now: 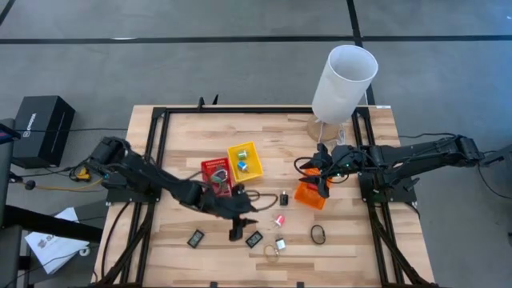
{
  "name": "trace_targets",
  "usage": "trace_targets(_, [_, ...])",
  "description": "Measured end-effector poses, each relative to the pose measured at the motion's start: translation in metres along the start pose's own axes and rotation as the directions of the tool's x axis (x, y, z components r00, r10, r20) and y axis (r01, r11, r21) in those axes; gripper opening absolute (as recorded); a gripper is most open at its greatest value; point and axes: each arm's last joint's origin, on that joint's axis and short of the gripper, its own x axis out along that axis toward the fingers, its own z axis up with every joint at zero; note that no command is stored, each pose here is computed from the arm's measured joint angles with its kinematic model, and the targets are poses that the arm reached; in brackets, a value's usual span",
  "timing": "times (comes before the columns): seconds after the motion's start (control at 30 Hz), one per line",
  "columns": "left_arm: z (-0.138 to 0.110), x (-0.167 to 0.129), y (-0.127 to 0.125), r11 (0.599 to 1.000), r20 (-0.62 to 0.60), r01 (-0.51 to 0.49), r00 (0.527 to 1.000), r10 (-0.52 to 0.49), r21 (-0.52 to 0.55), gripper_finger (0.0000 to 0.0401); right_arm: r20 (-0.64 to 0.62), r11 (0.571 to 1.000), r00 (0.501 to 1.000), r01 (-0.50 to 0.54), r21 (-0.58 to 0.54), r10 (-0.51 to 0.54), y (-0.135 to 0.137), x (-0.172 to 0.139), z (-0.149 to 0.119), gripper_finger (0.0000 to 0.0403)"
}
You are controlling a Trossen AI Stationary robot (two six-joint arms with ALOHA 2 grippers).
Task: Pick & Place Office items
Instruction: Put the right black digital clock into the orange bin
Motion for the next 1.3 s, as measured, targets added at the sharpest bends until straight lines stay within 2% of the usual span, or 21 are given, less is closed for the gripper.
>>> trace_targets(0.33, [-0.028, 0.030, -0.025, 1.000, -0.012, 0.029, 1.000, -0.029, -0.008, 0.0228, 0.006, 1.000, 1.000, -0.001, 0.000, 0.001, 0.000, 0.000, 0.001, 0.0203])
trace_targets(0.63, [-0.064, 0.051, -0.042, 0.988, -0.027, -0.090, 0.996, 0.087, -0.122, 0.0277, 0.013, 1.000, 1.000, -0.003, 0.000, 0.003, 0.000, 0.000, 0.001, 0.0203])
trace_targets(0.87, [-0.085, 0.058, -0.054, 0.979, -0.017, -0.154, 0.988, 0.153, -0.132, 0.0293, 0.013, 1.000, 1.000, -0.003, 0.001, 0.003, 0.000, 0.000, 0.001, 0.0203])
trace_targets(1.07, [-0.088, 0.058, -0.056, 0.972, 0.002, -0.182, 0.983, 0.184, -0.151, 0.0299, 0.013, 1.000, 1.000, -0.003, 0.001, 0.003, 0.000, 0.000, 0.001, 0.0203])
trace_targets(1.2, [-0.088, 0.058, -0.056, 0.962, 0.004, -0.181, 0.983, 0.186, -0.204, 0.0303, 0.013, 1.000, 1.000, -0.002, 0.000, 0.002, 0.000, 0.000, 0.001, 0.0203])
trace_targets(1.3, [-0.089, 0.057, -0.059, 0.966, 0.005, -0.177, 0.984, 0.181, -0.191, 0.0304, 0.013, 1.000, 1.000, -0.002, 0.000, 0.002, 0.000, 0.000, 0.001, 0.0203])
